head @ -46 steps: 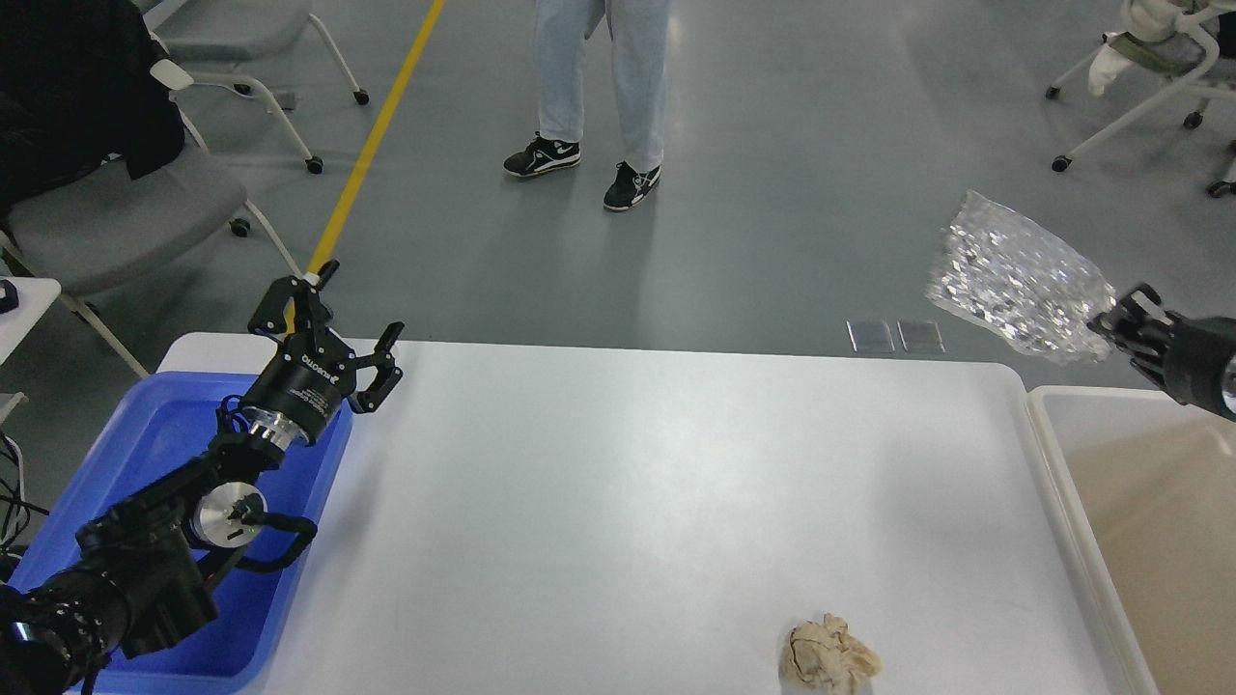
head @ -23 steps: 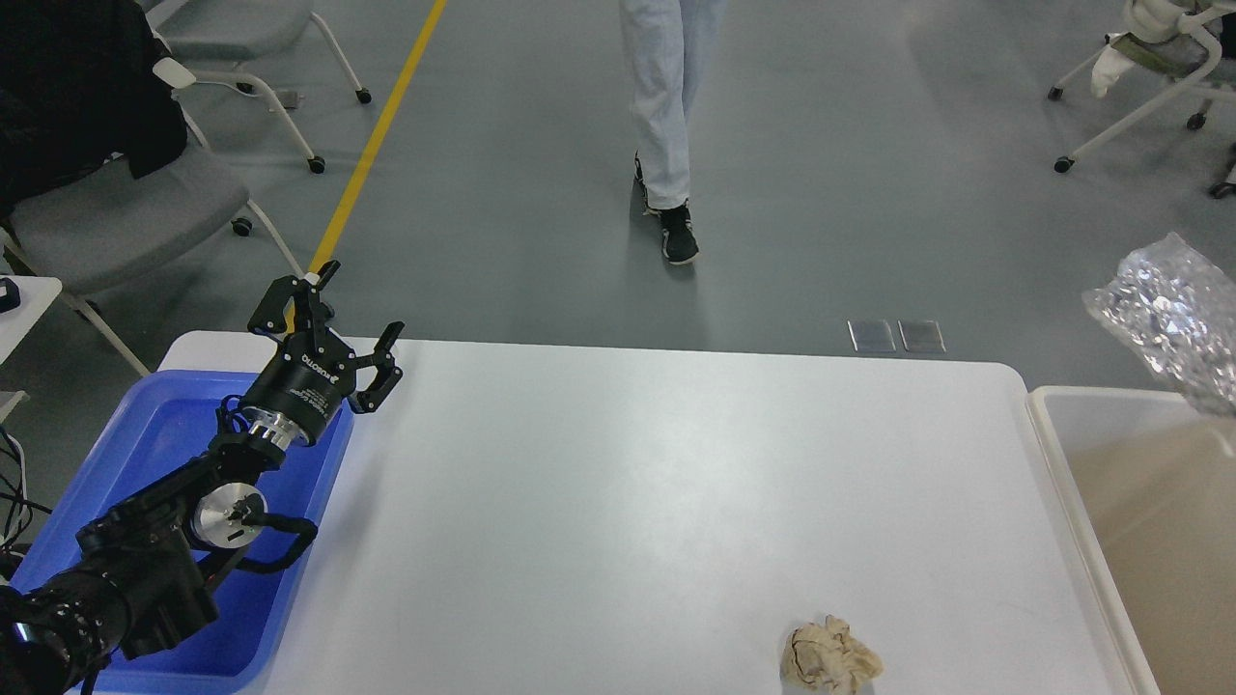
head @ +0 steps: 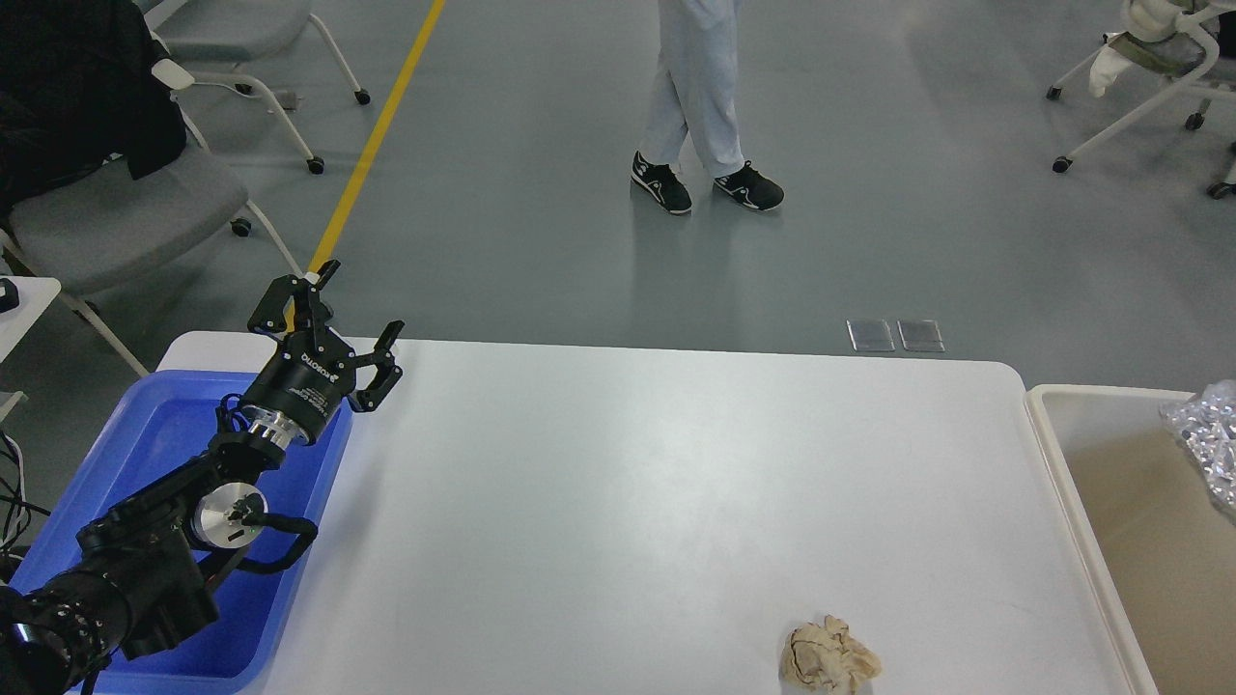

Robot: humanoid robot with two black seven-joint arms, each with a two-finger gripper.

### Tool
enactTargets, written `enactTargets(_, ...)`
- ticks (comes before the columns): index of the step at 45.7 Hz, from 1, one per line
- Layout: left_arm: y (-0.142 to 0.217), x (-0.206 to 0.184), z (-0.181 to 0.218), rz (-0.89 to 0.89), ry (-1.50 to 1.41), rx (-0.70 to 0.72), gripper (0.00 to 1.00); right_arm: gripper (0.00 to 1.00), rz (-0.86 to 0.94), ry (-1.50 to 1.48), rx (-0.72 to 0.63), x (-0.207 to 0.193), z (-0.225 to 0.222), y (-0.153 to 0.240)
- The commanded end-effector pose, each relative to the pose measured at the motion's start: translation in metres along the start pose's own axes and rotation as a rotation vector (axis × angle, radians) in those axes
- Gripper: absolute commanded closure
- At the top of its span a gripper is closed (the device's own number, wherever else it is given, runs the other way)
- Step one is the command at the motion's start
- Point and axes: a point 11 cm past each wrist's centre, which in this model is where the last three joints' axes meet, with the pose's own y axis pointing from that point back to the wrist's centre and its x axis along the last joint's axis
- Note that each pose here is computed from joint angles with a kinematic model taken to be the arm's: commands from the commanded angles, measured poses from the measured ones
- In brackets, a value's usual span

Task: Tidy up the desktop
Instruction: 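Open the right gripper to drop the foil ball into the beige bin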

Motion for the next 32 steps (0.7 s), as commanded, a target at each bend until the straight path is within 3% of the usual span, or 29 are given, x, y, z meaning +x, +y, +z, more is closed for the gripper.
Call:
enactTargets(1,0.0,0.0,0.0,0.0,0.0,0.0,0.0,1.0,0.007,-0.033,-0.081,-0.011,0.044,0.0)
enactTargets(32,0.0,0.0,0.0,0.0,0.0,0.0,0.0,1.0,-0.024,-0.07,-0.157,-0.044,0.074,0.003)
